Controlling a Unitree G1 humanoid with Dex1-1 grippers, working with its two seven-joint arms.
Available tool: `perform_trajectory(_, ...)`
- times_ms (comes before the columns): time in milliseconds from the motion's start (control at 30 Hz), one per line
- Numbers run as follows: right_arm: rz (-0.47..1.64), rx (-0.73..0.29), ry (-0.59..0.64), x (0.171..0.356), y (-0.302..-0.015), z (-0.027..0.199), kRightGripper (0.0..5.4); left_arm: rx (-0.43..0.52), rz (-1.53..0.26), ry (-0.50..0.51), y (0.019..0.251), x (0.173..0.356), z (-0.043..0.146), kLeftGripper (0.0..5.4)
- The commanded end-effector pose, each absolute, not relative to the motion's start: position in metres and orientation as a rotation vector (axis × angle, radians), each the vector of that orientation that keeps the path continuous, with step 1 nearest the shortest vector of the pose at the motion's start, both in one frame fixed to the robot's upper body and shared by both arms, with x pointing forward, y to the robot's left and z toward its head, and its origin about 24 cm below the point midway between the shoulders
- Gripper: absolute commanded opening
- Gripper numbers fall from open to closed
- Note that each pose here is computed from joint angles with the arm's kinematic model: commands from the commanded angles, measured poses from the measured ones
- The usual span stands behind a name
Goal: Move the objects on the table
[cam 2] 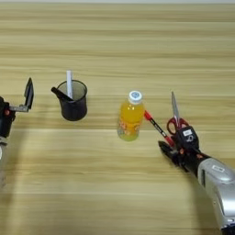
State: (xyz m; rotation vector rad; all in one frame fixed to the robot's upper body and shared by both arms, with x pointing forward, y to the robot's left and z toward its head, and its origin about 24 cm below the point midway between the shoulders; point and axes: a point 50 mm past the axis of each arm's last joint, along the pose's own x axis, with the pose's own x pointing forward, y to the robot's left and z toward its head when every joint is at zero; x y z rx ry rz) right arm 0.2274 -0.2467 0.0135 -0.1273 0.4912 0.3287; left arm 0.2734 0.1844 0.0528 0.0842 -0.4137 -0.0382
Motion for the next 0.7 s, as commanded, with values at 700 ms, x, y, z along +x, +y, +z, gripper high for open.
perform_trajectory(700,0.342,-0.091,0.530,0.2232,-0.2444,0.0027,0.41,0.083,-0.040,-0.421,0.1850,0.2754,0.0548,5.40)
